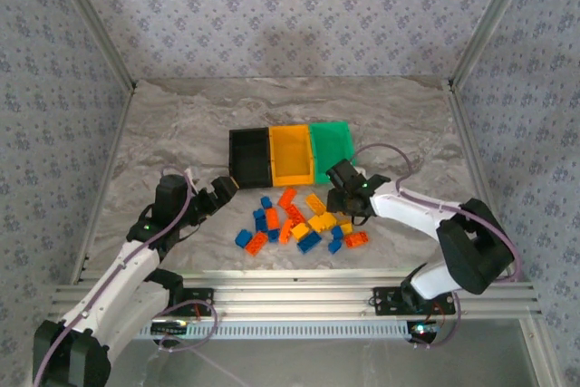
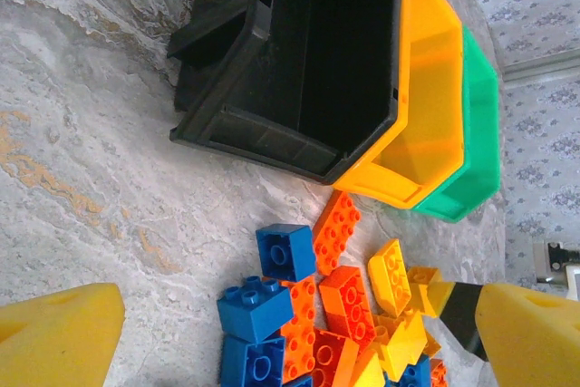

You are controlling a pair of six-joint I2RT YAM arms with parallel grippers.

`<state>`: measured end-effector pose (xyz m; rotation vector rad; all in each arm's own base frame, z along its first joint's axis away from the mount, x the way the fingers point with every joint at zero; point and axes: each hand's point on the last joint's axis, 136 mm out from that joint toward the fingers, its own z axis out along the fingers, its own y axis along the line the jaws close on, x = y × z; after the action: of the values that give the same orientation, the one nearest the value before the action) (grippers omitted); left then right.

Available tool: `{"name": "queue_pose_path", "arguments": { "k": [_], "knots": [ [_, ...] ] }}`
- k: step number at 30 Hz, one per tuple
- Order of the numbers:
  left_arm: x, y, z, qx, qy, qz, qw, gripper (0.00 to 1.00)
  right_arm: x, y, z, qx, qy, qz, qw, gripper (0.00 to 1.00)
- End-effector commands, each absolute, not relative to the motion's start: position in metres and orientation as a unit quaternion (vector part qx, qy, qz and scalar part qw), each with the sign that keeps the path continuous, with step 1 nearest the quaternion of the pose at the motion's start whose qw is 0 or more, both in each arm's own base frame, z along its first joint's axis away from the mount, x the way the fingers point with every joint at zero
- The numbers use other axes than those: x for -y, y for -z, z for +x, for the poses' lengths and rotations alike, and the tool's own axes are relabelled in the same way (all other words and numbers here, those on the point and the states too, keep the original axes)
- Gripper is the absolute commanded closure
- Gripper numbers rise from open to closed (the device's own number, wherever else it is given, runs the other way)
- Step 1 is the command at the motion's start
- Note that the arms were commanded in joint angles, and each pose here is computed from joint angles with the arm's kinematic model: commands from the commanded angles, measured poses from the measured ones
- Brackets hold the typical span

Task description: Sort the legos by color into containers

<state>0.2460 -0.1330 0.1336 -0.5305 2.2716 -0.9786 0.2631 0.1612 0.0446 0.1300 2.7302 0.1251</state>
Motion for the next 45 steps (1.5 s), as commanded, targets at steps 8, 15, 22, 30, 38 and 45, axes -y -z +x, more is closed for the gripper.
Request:
{"name": "queue_pose_path", "arguments": {
  "k": [8,15,22,30,38,45],
  "knots": [
    [0.132,-0.130,0.246,-0.858,0.363,-0.200,0.305,0.00,-0.150,-0.018,0.261,-0.983,-0.033,0.060,0.168,0.34],
    [0.131,-0.126,0.246,-0.857,0.362,-0.205,0.304,0.00,-0.152,-0.021,0.270,-0.978,-0.042,0.057,0.194,0.35],
    [0.131,-0.125,0.246,-0.857,0.362,-0.207,0.303,0.00,-0.159,-0.033,0.286,-0.972,-0.053,0.047,0.223,0.38],
    [0.130,-0.122,0.244,-0.859,0.359,-0.208,0.299,0.00,-0.154,-0.029,0.288,-0.974,-0.040,0.042,0.220,0.57],
    [0.129,-0.124,0.246,-0.861,0.353,-0.202,0.306,0.00,-0.163,-0.068,0.281,-0.963,-0.069,0.028,0.258,0.81],
    [0.129,-0.120,0.259,-0.877,0.323,-0.195,0.298,0.04,-0.179,-0.126,0.301,-0.948,-0.088,0.029,0.306,0.81]
  ]
}}
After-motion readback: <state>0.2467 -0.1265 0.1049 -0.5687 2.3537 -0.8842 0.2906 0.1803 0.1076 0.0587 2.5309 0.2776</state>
